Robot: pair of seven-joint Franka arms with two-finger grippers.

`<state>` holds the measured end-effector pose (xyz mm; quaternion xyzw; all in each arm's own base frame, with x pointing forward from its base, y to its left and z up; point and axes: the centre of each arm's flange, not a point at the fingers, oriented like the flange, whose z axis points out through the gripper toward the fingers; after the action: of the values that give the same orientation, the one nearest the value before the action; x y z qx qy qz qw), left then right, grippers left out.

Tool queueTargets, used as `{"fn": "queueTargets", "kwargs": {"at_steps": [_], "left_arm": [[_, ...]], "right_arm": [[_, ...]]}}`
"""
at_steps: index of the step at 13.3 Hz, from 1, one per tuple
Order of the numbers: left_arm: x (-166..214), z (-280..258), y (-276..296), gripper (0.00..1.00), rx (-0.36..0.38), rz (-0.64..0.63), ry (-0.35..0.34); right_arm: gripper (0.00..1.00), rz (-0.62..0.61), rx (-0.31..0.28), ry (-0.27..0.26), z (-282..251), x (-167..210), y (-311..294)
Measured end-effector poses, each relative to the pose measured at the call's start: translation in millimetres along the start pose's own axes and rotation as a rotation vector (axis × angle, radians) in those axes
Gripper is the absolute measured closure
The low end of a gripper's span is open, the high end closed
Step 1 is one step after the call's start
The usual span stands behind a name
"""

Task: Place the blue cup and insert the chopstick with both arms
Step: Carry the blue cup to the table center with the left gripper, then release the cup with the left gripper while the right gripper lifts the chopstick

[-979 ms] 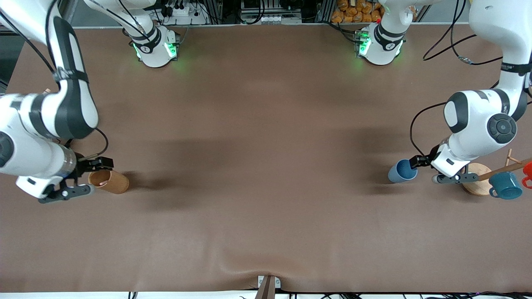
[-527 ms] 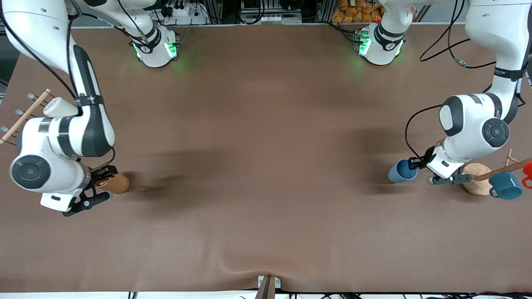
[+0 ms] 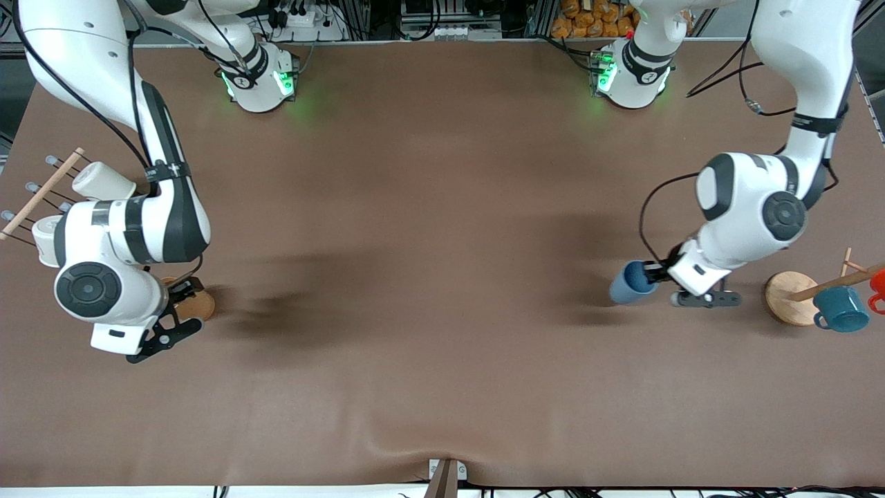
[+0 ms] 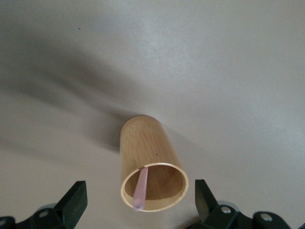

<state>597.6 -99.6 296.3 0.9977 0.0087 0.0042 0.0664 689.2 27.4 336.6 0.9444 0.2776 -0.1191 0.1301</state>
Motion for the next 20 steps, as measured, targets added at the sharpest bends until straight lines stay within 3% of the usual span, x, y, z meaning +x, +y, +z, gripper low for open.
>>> {"fn": "queueTargets", "kwargs": {"at_steps": [3,7,12,19,20], "left_arm": [[-15.9,-9.1,105.0,0.95,-0.044,-0.068,0.007],[-58.5,11.9,251.2,0.95,-0.078,-0.2,-0.031],[-97.7,66.4,344.6,0.95,-0.062,-0.29,-0.101],[-128.6,79.4,378.5,0.95,0.05,-0.264,-0.138],[-129.9,80.7,380.7,0.88,0.053,-0.283,-0.136]], "right_arm": [[0.04,-0.003,0.0,-0.002,1.3,1.1,-1.1],[0.47,-0.002,0.0,-0.002,1.1,1.0,-0.5],[0.49,-0.043,0.0,-0.002,0.9,1.0,-0.4],[0.5,-0.095,-0.001,-0.002,0.5,0.9,0.0],[0.53,-0.099,-0.001,-0.002,0.5,0.9,0.0]]}}
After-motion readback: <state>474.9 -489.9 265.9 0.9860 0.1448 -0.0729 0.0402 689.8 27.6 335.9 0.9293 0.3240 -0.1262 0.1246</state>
